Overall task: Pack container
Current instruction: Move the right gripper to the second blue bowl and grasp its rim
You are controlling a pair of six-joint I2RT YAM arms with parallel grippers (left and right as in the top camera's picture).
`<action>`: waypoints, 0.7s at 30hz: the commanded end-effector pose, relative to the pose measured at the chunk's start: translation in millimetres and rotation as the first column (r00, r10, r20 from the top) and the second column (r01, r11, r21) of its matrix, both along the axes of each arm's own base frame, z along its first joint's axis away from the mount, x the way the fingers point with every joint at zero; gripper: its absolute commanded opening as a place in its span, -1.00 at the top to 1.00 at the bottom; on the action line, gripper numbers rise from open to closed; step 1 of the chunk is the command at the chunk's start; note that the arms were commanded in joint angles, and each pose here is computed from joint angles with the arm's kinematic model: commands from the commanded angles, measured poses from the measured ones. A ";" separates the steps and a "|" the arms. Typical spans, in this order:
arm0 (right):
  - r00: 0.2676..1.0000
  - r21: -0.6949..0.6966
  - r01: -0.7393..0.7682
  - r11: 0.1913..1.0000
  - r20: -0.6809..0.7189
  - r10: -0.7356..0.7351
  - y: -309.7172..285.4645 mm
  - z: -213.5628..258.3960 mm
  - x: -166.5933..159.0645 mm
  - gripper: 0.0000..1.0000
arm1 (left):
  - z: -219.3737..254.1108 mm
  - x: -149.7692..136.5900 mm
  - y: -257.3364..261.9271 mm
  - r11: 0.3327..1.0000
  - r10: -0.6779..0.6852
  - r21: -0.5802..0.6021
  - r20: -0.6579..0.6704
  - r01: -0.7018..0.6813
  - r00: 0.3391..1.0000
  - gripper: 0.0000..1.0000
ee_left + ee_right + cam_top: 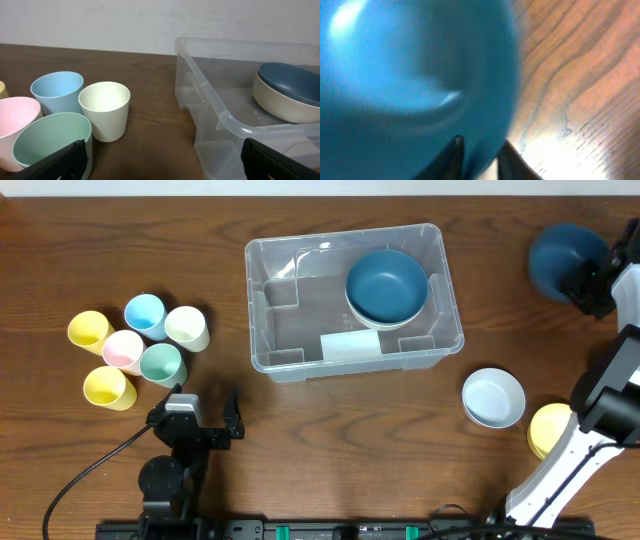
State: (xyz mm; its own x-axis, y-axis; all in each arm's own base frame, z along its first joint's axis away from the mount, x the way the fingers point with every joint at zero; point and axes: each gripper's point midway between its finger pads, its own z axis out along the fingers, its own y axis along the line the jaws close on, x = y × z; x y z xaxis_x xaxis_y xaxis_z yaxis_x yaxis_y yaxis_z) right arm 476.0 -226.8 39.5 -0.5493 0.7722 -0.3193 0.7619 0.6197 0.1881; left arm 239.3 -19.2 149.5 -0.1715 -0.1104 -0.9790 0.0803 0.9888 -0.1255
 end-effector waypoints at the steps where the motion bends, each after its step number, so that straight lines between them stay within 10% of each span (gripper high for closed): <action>1: 0.999 0.022 0.002 1.000 -0.036 -0.001 2.0 -19.1 -3.9 0.95 | -13.5 -1.2 -0.7 1.000 -0.008 0.008 -0.039 0.008 0.999 -0.96; 13: 0.995 0.078 -0.101 0.992 -0.003 0.102 19.1 -6.8 -1.1 0.97 | -13.5 -1.2 -0.8 1.000 -0.008 0.008 -0.039 0.009 0.999 -0.96; 21: 0.949 0.006 -0.229 0.973 0.225 0.222 39.2 104.5 13.3 0.97 | -13.5 -1.2 -0.8 1.000 -0.008 0.008 -0.039 0.009 0.999 -0.96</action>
